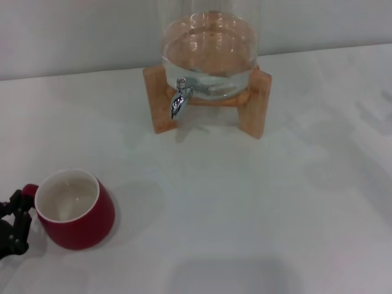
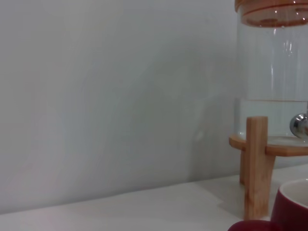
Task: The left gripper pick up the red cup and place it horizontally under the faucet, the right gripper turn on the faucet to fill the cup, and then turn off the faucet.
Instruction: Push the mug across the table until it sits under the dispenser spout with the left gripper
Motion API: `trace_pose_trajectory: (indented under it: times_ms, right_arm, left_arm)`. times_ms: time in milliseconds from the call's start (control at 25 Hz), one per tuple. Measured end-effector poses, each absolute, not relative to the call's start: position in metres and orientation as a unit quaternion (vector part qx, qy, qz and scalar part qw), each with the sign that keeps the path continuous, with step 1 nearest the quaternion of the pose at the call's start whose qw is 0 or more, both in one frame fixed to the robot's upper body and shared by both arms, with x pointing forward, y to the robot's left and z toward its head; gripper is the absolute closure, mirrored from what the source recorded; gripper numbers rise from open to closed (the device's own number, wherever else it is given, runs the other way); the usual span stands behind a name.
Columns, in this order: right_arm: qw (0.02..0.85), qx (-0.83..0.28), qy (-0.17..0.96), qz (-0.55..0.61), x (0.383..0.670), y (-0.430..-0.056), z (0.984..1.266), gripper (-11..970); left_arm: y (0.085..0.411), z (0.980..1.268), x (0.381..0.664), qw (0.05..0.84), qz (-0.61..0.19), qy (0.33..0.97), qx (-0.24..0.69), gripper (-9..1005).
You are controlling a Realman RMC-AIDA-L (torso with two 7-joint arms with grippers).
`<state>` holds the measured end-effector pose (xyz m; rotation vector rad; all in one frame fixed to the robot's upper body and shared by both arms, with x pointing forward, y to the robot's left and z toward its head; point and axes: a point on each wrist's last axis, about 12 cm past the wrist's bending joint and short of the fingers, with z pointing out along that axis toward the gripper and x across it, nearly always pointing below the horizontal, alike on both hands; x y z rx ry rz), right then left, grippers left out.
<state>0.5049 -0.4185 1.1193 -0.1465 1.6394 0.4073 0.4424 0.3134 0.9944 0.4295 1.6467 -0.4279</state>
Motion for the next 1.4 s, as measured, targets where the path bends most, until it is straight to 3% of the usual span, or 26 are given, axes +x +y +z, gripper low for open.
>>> trace_pose_trajectory:
  times_ms: [1400]
  right_arm:
    - [0.658,-0.062,0.727,0.186,0.502,-0.419,1.116,163]
  left_arm:
    - [0.295,1.015,0.515,0.599,-0.236,0.741,0.188,891]
